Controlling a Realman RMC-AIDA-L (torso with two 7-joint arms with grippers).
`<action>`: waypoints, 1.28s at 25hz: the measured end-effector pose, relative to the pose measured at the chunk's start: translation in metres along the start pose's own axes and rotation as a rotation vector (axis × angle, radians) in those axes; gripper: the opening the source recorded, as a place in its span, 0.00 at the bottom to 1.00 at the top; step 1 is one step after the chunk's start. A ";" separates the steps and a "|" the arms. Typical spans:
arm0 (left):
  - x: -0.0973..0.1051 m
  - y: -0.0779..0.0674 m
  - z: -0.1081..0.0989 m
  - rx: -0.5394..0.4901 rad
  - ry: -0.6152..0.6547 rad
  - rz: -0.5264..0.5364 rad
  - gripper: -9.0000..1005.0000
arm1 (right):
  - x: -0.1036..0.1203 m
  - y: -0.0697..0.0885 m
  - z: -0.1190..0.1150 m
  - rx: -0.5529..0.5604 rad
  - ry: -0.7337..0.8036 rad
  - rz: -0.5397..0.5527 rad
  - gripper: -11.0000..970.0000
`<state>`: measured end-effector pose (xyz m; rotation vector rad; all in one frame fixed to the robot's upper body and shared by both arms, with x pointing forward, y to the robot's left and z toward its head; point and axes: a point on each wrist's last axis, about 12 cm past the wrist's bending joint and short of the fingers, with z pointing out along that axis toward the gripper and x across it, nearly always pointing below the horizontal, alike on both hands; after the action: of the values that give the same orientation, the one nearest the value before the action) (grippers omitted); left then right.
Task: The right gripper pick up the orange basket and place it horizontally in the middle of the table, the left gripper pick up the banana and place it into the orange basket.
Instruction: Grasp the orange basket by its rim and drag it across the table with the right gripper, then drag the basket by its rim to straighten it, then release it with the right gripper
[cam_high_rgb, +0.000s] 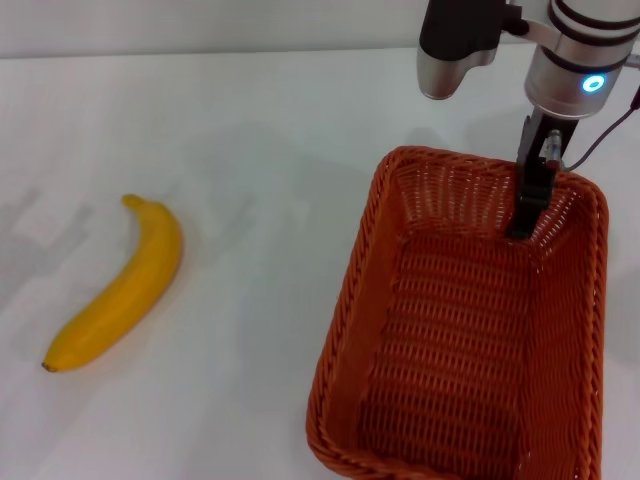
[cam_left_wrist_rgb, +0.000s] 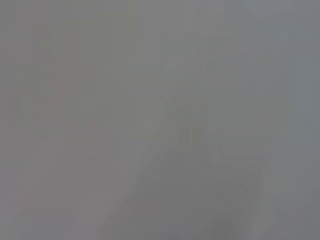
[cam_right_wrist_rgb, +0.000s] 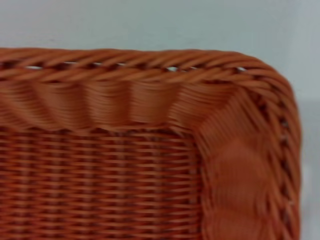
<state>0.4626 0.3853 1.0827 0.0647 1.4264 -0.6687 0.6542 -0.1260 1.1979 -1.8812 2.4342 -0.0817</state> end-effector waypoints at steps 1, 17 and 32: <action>0.000 0.000 0.000 0.001 -0.001 0.001 0.85 | 0.001 -0.001 0.001 0.011 0.001 0.004 0.71; -0.001 -0.001 0.002 0.014 -0.006 0.002 0.84 | 0.004 0.002 0.003 -0.011 0.012 0.049 0.43; -0.002 -0.001 0.003 0.019 -0.006 0.007 0.83 | 0.015 -0.015 -0.014 0.010 -0.064 0.331 0.17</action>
<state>0.4652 0.3836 1.0854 0.0825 1.4141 -0.6759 0.6633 -0.1445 1.2129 -1.4272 2.6537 -0.0165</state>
